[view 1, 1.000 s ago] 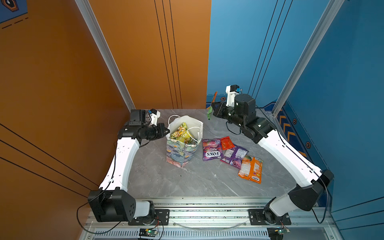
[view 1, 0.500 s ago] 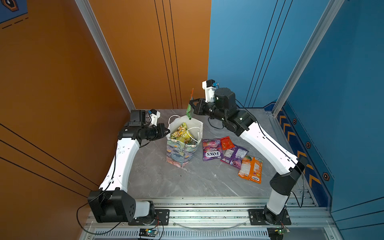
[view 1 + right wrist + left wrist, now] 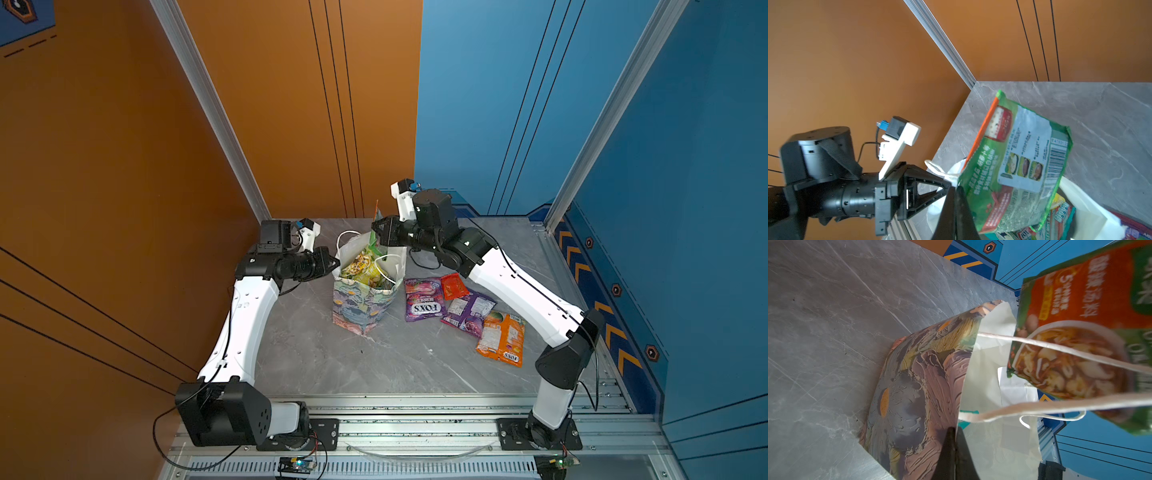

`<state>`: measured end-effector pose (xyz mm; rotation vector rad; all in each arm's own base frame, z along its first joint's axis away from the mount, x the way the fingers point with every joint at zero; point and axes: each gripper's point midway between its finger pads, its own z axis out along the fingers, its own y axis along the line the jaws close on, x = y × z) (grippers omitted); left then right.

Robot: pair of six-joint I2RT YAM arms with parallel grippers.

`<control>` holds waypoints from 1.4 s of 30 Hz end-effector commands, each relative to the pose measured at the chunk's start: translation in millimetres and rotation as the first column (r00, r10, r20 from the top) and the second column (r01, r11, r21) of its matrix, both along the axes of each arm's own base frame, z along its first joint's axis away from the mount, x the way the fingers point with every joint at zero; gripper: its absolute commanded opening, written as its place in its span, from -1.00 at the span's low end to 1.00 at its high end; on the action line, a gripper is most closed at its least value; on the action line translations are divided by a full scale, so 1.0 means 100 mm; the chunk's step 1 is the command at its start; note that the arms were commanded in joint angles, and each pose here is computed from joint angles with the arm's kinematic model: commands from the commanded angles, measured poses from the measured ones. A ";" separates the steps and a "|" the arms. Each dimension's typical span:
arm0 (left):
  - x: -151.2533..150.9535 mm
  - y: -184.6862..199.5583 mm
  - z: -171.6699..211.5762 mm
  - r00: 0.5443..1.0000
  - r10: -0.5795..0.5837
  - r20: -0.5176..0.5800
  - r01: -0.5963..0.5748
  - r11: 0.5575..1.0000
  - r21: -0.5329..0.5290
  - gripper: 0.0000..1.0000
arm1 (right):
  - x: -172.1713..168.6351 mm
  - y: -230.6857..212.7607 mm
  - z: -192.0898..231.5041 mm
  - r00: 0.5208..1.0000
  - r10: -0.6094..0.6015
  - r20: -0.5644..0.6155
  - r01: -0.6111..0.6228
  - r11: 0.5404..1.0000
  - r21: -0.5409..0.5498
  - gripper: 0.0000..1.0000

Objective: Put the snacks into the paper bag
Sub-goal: 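Lower the soup packet into the bag and open the right gripper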

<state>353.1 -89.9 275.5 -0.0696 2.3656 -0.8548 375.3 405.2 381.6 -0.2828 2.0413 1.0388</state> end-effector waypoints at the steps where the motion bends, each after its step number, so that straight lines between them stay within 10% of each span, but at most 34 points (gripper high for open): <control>1: -0.03 -0.03 0.08 1.000 -0.015 0.027 0.016 1.000 -0.025 -1.00 | -0.13 -0.12 0.12 1.000 0.002 0.022 -0.002 1.000 0.000 -1.00; 42: -0.04 -0.04 0.11 0.999 -0.017 0.030 0.018 0.999 -0.032 -1.00 | -0.54 -0.65 -0.12 0.996 -0.091 -0.001 0.091 0.993 -0.076 -1.00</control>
